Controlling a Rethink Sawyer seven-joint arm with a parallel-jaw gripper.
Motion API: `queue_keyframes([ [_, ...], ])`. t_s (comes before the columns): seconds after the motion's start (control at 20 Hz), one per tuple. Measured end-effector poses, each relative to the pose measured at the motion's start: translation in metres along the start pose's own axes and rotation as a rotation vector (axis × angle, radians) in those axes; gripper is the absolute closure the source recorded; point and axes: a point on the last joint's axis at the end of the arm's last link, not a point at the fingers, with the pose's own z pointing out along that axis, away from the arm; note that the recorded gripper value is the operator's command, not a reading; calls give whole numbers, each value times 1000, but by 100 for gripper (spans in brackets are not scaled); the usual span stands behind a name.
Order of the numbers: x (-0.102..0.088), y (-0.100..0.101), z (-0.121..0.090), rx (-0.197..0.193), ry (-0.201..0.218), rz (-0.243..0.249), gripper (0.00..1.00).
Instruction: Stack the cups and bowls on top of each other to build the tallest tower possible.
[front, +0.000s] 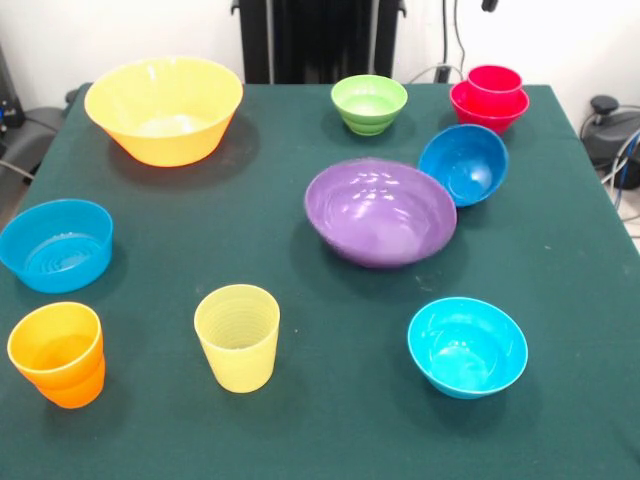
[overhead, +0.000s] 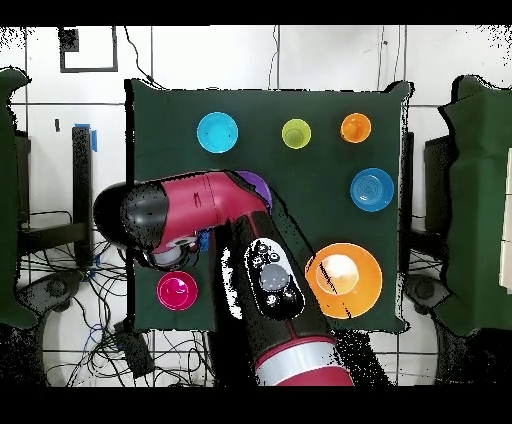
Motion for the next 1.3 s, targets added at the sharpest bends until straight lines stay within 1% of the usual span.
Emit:
queue_keyframes([
  [0.45,3,-2,-12,18,-21,7,0],
  [0.6,0,-2,-8,19,-39,7,0],
  [0.7,-6,-1,-1,23,-60,6,0],
  [0.8,-24,0,27,52,-97,-10,0],
  [0.85,-31,1,37,60,-108,-20,0],
  [0.9,-47,5,59,72,-129,-42,0],
  [1.0,-64,9,83,77,-154,-65,0],
  [1.05,-77,13,102,76,-172,-79,0],
  [1.15,-94,18,130,66,-190,-93,0],
  [1.2,-107,23,153,57,-202,-102,0],
  [1.3,-123,30,191,47,-223,-112,0],
])
